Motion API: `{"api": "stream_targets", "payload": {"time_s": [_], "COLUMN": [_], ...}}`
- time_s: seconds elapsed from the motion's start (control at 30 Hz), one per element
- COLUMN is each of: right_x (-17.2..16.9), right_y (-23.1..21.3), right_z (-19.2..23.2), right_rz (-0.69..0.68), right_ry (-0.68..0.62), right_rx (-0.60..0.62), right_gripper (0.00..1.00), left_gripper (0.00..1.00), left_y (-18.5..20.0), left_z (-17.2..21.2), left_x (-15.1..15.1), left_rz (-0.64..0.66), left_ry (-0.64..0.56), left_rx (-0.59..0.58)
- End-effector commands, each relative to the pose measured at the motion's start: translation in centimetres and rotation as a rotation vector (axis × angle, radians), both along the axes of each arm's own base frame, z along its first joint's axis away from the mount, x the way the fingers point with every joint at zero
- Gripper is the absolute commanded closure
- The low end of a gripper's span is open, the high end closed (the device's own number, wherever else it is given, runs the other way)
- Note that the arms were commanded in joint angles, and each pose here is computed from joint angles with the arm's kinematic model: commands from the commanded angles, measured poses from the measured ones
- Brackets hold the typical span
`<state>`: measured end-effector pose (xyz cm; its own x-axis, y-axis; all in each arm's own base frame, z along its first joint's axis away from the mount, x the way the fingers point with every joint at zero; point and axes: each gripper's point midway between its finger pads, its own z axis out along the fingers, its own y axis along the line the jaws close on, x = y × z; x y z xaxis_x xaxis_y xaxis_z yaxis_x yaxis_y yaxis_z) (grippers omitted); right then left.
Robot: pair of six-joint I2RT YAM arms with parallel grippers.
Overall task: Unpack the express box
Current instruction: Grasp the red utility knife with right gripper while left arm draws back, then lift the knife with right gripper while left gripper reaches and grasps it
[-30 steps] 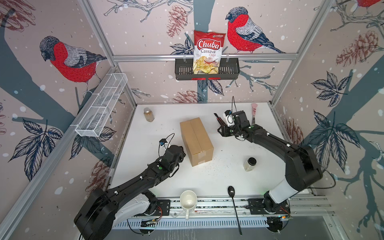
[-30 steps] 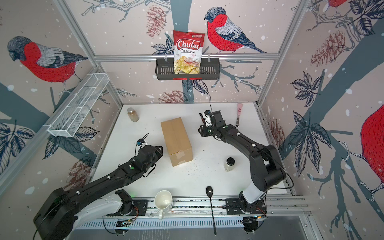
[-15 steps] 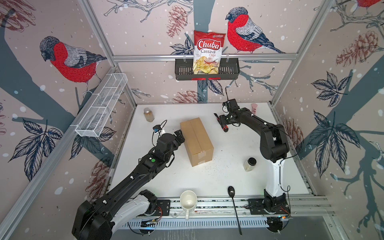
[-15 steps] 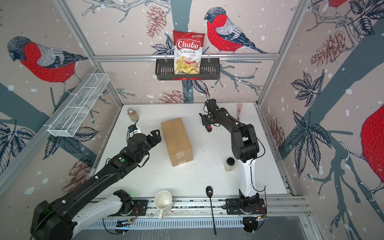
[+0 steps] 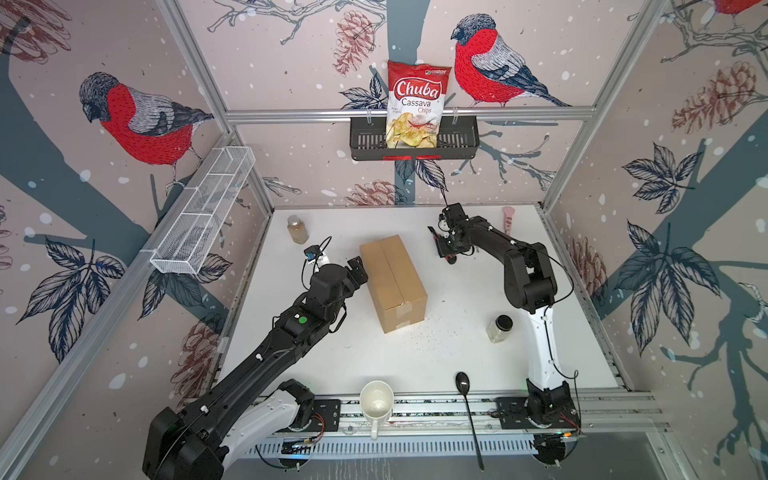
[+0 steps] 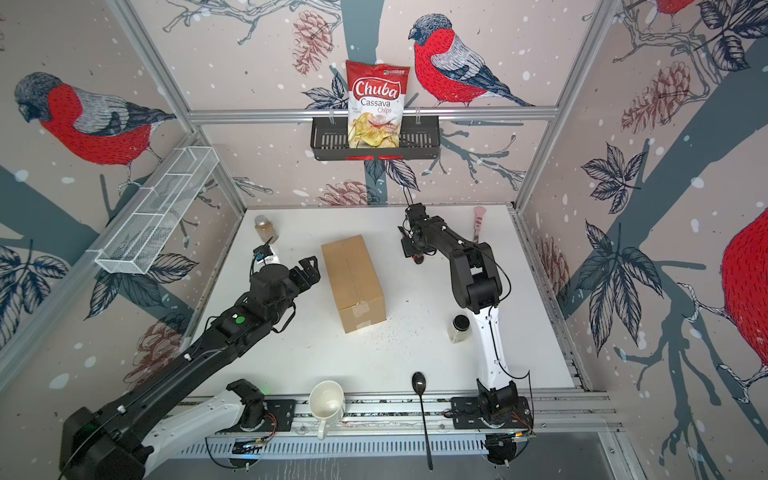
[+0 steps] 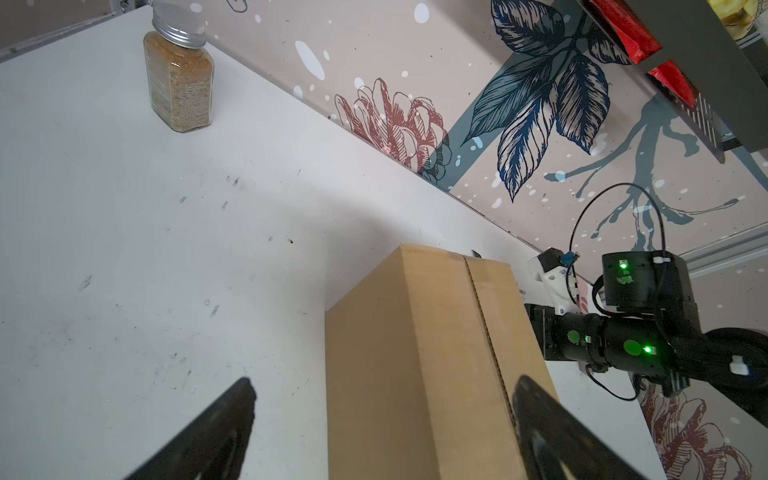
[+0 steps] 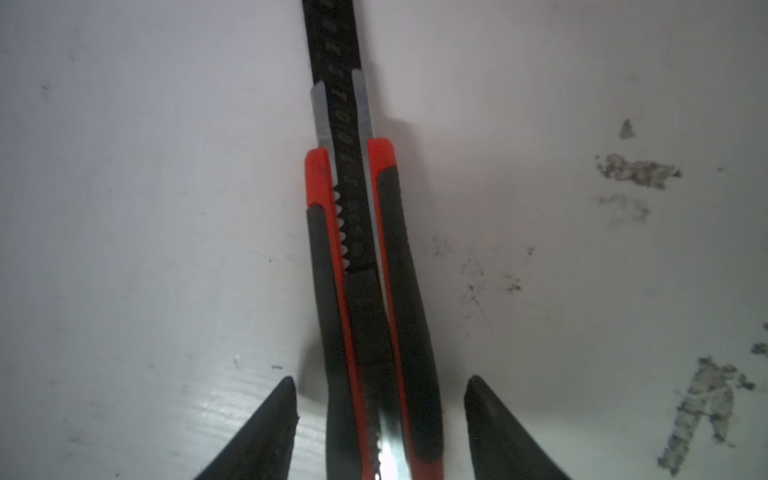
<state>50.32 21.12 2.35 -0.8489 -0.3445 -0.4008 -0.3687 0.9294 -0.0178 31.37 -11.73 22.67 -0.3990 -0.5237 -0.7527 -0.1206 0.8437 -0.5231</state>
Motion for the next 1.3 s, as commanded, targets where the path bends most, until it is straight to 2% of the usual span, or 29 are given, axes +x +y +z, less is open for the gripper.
{"api": "stream_targets", "payload": {"time_s": [0.0,0.1,0.27,0.5,0.7,0.93,1.1,1.27], "right_x": [-0.4,-0.4,-0.8,-1.9,-2.5,-2.9,-3.6,-4.5], "right_y": [-0.3,-0.4,-0.6,-1.0,-1.4,-2.0,-2.2,-2.2], "right_z": [-0.7,-1.0,-1.1,-1.6,-1.5,0.9,3.2,5.6], "right_rz": [0.013,0.016,0.018,0.015,-0.006,-0.025,-0.026,-0.022], "right_ry": [0.018,0.024,0.038,0.069,0.081,0.047,0.017,-0.015], "right_rx": [-0.042,-0.049,-0.060,-0.070,-0.052,0.003,0.028,0.058], "right_gripper": [0.39,0.42,0.54,0.54,0.75,0.82,0.84,0.85], "left_gripper": [0.04,0.04,0.04,0.04,0.04,0.04,0.04,0.04], "left_y": [-0.3,-0.6,-1.0,-2.3,-4.3,-9.1,-13.1,-16.2], "left_z": [0.5,0.4,1.1,2.7,4.2,5.6,4.8,4.1], "left_x": [0.2,0.3,0.6,1.5,2.5,4.0,5.5,7.5], "left_rz": [-0.016,-0.026,-0.042,-0.091,-0.174,-0.364,-0.497,-0.575], "left_ry": [-0.017,-0.011,-0.022,-0.043,-0.063,-0.068,-0.032,-0.004], "left_rx": [-0.005,-0.005,-0.006,0.001,0.000,-0.053,-0.115,-0.166]}}
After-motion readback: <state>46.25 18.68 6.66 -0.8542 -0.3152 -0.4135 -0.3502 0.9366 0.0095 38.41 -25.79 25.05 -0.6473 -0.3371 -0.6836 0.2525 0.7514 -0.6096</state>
